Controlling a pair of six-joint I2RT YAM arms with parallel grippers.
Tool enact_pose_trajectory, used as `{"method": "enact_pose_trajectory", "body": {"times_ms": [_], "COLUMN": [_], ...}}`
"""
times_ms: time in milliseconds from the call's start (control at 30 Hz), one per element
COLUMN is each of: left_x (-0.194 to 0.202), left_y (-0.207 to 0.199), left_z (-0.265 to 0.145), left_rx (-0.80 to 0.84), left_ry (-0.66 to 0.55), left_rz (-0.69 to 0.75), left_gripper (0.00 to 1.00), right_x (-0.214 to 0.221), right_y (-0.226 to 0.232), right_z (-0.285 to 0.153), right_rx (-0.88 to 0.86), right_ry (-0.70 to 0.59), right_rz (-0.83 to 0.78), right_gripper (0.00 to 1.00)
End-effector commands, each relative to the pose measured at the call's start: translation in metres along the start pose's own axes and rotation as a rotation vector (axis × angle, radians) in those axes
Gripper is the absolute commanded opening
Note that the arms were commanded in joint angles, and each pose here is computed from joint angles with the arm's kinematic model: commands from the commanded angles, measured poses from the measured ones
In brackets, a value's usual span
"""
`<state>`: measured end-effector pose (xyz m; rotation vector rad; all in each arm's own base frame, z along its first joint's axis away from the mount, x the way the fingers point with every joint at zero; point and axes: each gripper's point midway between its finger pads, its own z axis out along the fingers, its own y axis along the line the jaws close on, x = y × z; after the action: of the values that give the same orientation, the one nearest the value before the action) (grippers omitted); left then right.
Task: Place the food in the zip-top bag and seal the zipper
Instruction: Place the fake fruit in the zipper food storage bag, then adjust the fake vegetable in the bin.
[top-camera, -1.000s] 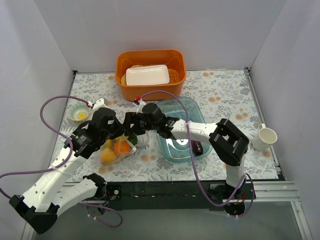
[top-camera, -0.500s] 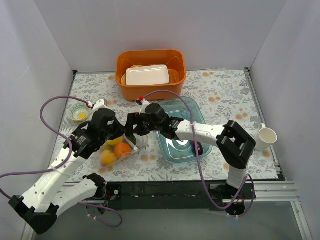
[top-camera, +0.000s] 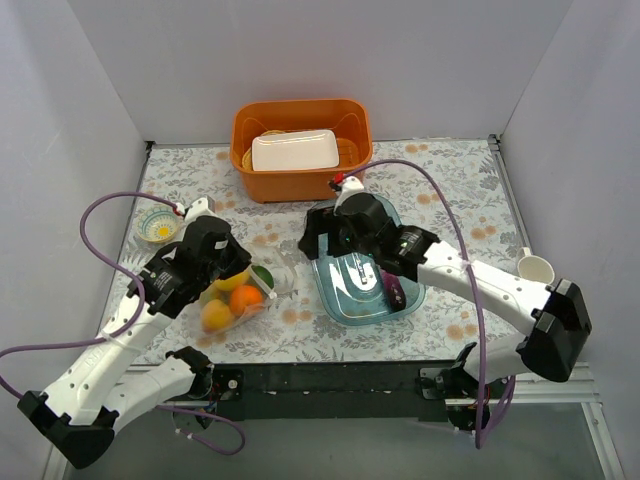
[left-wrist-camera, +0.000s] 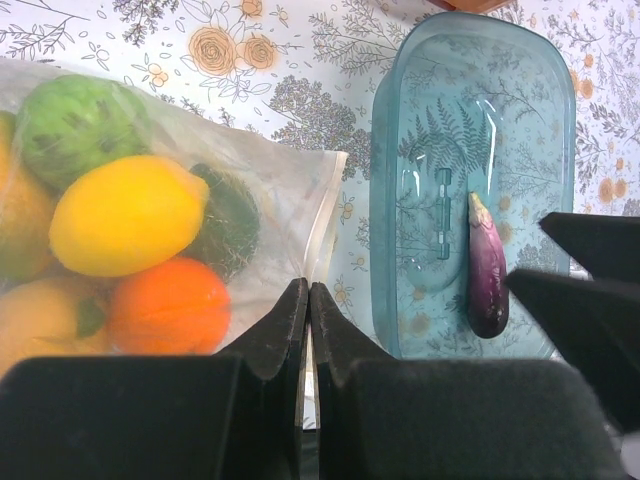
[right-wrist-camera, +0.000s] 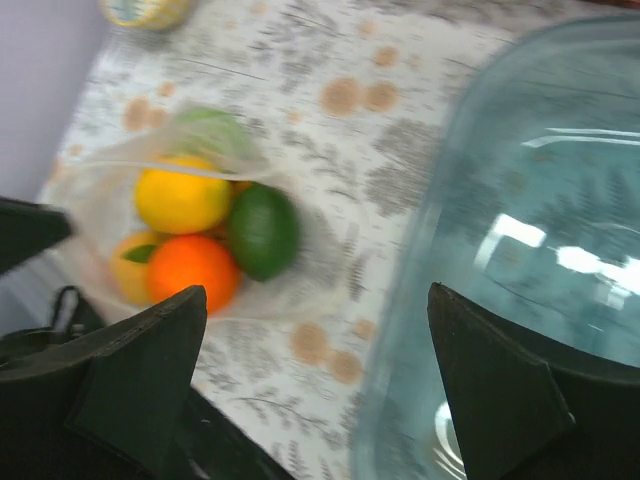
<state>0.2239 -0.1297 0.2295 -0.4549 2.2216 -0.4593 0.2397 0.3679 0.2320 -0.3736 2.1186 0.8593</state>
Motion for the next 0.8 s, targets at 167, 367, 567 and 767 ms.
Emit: {"method": "enact_pose_trajectory", "body": {"times_ms": [167, 367, 567, 767], "left_x": [-0.01, -0.01, -0.007, -0.008], "left_y": [-0.013, -0.021, -0.023, -0.02], "left_z": [-0.002, 0.005, 0.008, 0.006], "left_rx": [0.043, 0.052, 0.058, 0.047], "left_ry": [-0.029, -0.012, -0.001, -0.004], "left_rz": [-0.01, -0.002, 0.002, 0.005], "left_gripper": [0.0, 0.0, 0.0, 0.0], "right_x": [0.062, 0.087, 0.097, 0.119], "right_y": [-0.162, -0.185, -0.19, -0.197], "right_z": [-0.075, -0.09, -0.089, -0.083], "right_rx": [0.435, 0.473, 0.483, 0.483], "right_ry": [0.256, 0.369, 0.404, 0.49], "right_rz": [-0.052, -0.09, -0.089, -0.077], "right_gripper": [0.98, 0.98, 0.91, 0.84]}}
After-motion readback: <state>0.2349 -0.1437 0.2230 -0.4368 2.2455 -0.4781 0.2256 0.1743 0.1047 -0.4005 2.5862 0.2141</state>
